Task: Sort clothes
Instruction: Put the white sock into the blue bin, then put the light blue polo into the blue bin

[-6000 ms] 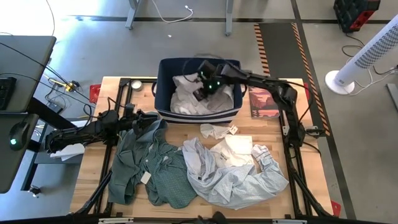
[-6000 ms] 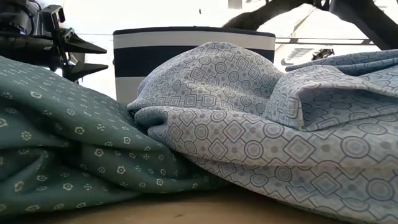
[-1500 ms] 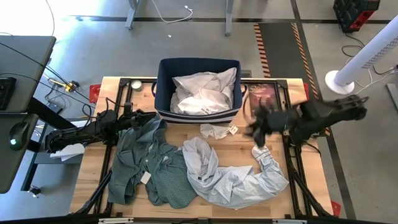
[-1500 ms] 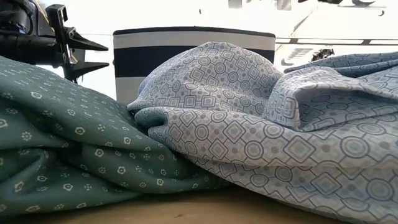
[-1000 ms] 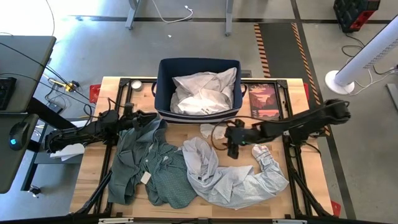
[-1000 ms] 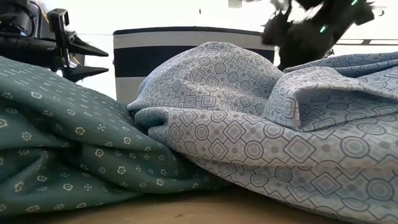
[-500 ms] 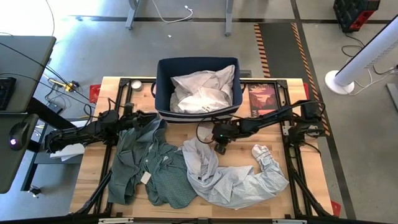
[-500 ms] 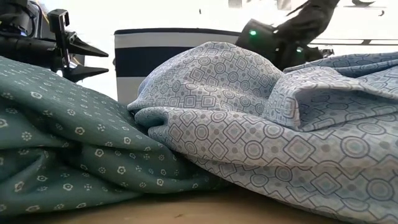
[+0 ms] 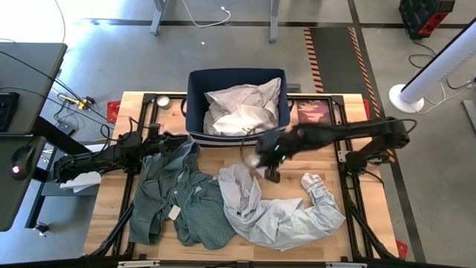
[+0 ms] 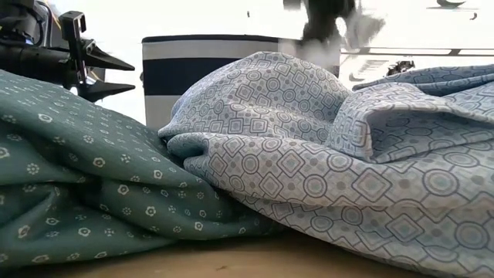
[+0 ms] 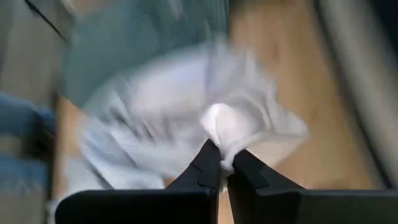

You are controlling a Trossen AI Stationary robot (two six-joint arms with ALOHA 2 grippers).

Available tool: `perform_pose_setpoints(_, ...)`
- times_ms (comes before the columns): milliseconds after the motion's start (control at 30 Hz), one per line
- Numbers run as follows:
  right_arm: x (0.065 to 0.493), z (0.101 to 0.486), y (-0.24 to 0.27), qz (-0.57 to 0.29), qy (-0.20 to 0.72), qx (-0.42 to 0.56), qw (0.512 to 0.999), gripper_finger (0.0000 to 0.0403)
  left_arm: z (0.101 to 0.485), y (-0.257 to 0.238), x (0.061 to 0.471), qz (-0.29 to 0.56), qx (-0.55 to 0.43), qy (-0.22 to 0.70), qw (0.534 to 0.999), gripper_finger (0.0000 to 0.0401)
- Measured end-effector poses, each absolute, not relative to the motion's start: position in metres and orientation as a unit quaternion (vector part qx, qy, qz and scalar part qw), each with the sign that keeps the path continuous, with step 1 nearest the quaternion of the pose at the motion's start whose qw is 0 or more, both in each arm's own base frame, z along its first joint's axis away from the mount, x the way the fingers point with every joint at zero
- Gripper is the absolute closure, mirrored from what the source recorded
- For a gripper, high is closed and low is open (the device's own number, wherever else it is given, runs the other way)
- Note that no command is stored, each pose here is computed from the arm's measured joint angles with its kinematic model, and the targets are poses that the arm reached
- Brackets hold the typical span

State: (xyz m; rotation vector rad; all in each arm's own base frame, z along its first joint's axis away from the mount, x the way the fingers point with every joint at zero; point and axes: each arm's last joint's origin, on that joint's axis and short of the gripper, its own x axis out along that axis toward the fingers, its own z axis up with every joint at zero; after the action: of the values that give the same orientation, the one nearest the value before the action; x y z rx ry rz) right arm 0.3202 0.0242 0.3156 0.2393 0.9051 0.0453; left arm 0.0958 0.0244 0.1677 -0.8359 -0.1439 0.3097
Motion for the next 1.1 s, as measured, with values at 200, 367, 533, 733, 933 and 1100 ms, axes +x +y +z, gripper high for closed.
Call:
perform_pose_setpoints(200, 0.313, 0.423, 0.001, -0.007, 0.255, 0.022, 0.967, 0.0399, 0.168, 0.024, 0.096, 0.149, -0.403, -0.069, 0.900, 0.0244)
perform_pose_setpoints(367, 0.308, 0.473, -0.032, -0.183, 0.140, -0.087, 0.969, 0.0398, 0.168, 0.024, 0.096, 0.149, -0.403, -0.069, 0.900, 0.0244)
perform_pose_setpoints(533, 0.313, 0.475, -0.068, -0.249, 0.113, -0.097, 0.957, 0.0397, 0.168, 0.024, 0.096, 0.150, -0.390, -0.066, 0.906, 0.0244)
perform_pose_setpoints(733, 0.337, 0.429, -0.108, -0.263, 0.203, -0.018, 0.943, 0.0339, 0.167, 0.024, 0.096, 0.151, -0.402, -0.069, 0.900, 0.0244)
perform_pose_setpoints(933, 0.351, 0.382, -0.139, -0.267, 0.282, 0.161, 0.908, 0.0251, 0.167, 0.025, 0.096, 0.154, -0.379, -0.066, 0.910, 0.0244)
perform_pose_setpoints(1100, 0.349, 0.381, -0.139, -0.246, 0.282, 0.214, 0.902, 0.0228, 0.168, 0.025, 0.096, 0.161, -0.361, -0.066, 0.916, 0.0244)
